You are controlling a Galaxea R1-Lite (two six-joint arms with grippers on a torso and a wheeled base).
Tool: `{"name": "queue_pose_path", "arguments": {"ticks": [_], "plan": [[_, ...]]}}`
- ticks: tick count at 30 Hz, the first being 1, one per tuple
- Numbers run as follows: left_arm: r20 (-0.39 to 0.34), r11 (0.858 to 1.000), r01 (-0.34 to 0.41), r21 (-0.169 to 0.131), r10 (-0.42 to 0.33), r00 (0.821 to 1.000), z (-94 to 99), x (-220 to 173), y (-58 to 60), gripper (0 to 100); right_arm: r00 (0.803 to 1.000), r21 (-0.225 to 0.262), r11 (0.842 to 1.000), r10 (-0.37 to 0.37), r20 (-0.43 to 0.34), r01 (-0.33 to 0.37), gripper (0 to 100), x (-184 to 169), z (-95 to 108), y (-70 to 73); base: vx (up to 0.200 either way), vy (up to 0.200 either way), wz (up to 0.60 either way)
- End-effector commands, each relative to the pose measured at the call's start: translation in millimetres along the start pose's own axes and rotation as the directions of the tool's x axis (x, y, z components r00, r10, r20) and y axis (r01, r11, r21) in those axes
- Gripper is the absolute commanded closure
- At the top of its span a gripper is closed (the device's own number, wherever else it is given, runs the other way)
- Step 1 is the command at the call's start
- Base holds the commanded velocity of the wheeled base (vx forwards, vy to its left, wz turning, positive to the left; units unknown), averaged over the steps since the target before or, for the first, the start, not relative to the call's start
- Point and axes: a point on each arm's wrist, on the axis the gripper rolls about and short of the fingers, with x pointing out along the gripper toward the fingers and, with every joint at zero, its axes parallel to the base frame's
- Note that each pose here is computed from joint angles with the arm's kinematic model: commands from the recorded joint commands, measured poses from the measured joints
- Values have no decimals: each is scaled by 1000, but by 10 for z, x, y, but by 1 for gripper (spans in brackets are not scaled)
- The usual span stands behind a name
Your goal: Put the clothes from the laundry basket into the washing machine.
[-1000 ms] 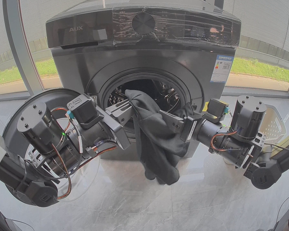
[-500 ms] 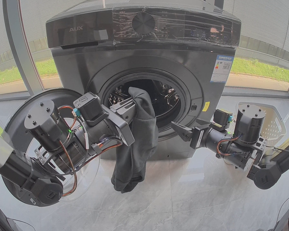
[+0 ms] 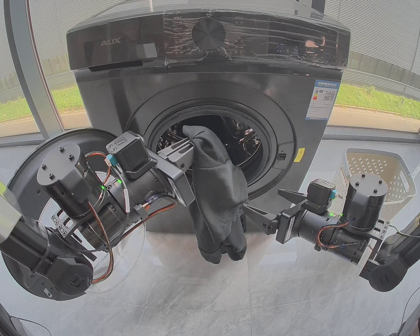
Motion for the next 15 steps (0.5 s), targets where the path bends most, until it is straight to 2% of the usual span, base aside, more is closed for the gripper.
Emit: {"name": "queue_pose_path", "arguments": {"ticks": [1, 2, 8, 15], "plan": [[-29, 1000, -2, -6, 2, 1000, -104, 28, 1, 100, 990, -26, 990, 136, 36, -136, 0, 10, -14, 201, 0, 0, 0], [-33, 1000, -4, -5, 4, 999, -122, 35, 8, 100, 985, -34, 985, 169, 44, -167, 0, 6, -8, 244, 0, 0, 0], [-54, 1000, -9, -1, 9, 998, -212, 65, 24, 100, 966, -56, 965, 257, 37, -255, 0, 13, -24, 402, 0, 0, 0], [-47, 999, -35, 4, 35, 998, -213, 100, 17, 100, 954, -61, 954, 296, 41, -293, 0, 226, -74, 555, 0, 0, 0]]}}
